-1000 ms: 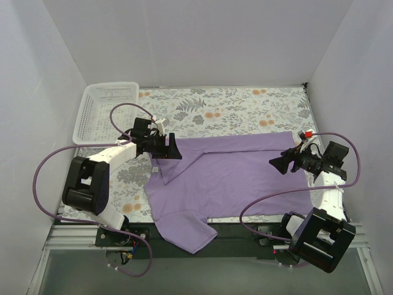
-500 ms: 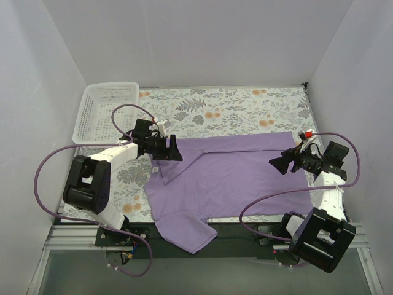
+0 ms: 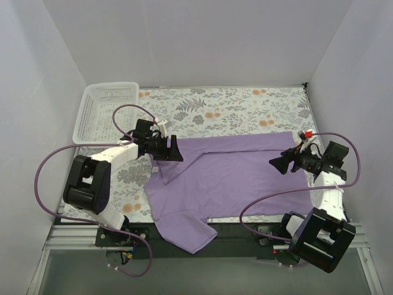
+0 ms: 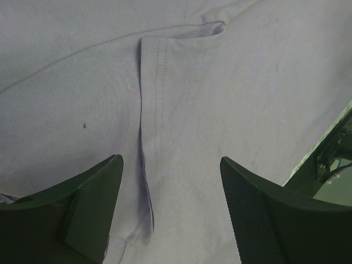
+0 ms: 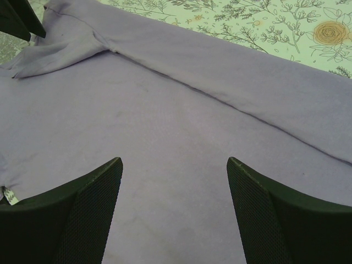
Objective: Fold and stack the t-shirts
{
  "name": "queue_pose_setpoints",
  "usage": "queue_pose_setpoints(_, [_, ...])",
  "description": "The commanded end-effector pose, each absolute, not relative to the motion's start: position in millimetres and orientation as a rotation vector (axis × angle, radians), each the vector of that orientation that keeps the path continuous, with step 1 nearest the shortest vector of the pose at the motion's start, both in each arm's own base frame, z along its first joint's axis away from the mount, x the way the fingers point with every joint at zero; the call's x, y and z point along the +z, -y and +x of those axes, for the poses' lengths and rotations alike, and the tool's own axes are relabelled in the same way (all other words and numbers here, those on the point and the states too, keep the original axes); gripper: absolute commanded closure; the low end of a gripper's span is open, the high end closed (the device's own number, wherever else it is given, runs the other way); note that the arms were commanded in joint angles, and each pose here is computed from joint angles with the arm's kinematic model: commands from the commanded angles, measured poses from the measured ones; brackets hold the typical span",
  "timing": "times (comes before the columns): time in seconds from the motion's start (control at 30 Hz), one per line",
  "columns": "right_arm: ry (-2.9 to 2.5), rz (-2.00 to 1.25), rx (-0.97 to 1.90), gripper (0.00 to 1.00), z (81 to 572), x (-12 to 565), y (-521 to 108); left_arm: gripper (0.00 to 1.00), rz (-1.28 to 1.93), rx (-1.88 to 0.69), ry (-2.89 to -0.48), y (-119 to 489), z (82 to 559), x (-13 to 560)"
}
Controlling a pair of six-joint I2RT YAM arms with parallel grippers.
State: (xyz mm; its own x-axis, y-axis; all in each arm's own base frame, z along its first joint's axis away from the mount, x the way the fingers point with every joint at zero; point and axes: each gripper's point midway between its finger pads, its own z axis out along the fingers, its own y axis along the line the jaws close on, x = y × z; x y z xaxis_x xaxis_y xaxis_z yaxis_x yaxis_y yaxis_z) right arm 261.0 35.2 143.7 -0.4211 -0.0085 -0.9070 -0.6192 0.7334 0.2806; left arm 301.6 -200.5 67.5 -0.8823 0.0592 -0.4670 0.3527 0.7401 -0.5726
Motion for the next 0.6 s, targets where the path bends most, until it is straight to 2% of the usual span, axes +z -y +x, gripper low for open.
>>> queue_pose_setpoints(0.0, [-1.890, -0.487, 0.768, 0.17, 257.7, 144.6, -39.5, 0.30, 0.349, -0.957, -2.500, 203.4, 300.5, 68.4])
queue_pose_setpoints(0.57, [-1.891, -0.487, 0.767, 0.17, 258.0, 144.2, -39.2, 0.34, 0.364, -0.972, -2.521, 211.1, 300.9, 61.6])
